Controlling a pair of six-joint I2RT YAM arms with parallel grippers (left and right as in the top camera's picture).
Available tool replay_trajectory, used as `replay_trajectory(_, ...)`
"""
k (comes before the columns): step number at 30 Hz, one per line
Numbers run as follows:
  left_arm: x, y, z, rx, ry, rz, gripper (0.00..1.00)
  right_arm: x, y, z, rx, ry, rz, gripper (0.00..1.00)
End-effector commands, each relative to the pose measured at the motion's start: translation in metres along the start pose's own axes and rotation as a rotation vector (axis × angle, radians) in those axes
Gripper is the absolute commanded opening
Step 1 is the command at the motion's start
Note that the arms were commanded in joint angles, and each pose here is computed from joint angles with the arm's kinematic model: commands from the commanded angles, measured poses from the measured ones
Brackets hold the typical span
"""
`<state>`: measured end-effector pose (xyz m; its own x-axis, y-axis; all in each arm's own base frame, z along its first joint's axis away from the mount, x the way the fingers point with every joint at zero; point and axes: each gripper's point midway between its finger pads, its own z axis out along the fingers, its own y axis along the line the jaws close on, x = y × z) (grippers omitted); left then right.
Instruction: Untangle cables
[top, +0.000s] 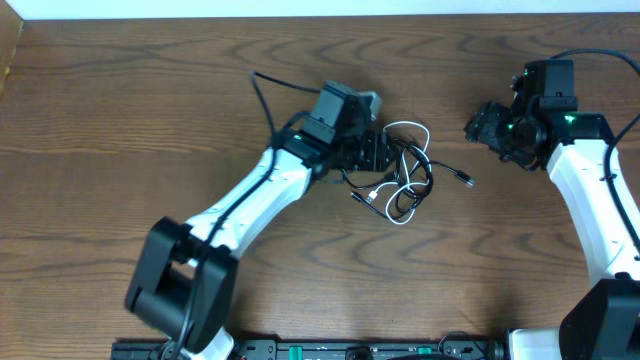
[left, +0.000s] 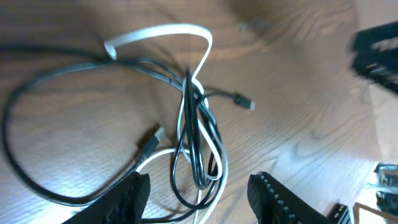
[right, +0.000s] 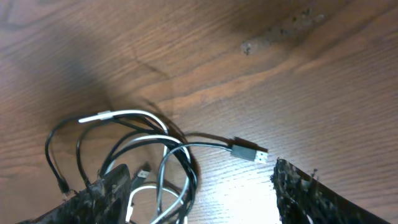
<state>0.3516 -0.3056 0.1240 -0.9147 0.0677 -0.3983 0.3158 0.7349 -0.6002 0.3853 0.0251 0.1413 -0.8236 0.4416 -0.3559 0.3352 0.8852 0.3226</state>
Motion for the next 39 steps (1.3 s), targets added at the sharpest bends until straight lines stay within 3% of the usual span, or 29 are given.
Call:
replay_trajectory(1,0.011,0.009,0.024,-0.021,0.048,-0.01,0.52,-0.003,0.004,-0.01,-0.029,-0.015,-0.048,0.69)
replay_trajectory(12,0.032,-0.002,0.057,-0.002,0.097,0.035,0.52,0.001,0.003,-0.01,-0.023,0.0,-0.048,0.68)
replay_trajectory(18,0.037,0.019,0.072,-0.108,0.087,0.039,0.5,0.004,0.001,-0.01,-0.017,0.012,-0.046,0.67)
replay_trajectory(22,0.045,0.04,0.085,-0.168,0.106,0.025,0.36,0.006,0.0,-0.01,-0.014,0.02,-0.052,0.67)
replay_trajectory(25,0.045,0.047,0.087,-0.198,0.1,0.026,0.08,0.008,0.0,-0.01,-0.012,0.027,-0.054,0.66)
replay_trajectory(27,0.039,0.045,0.084,-0.192,0.079,0.032,0.08,0.009,0.003,-0.01,-0.018,0.031,-0.074,0.66)
replay_trajectory(33,-0.007,-0.011,0.035,0.015,-0.044,0.017,0.07,0.018,0.024,-0.011,-0.122,0.064,-0.191,0.66)
replay_trajectory(39,-0.044,-0.062,-0.048,0.215,-0.167,0.044,0.07,0.028,0.077,-0.024,-0.422,0.084,-0.345,0.66)
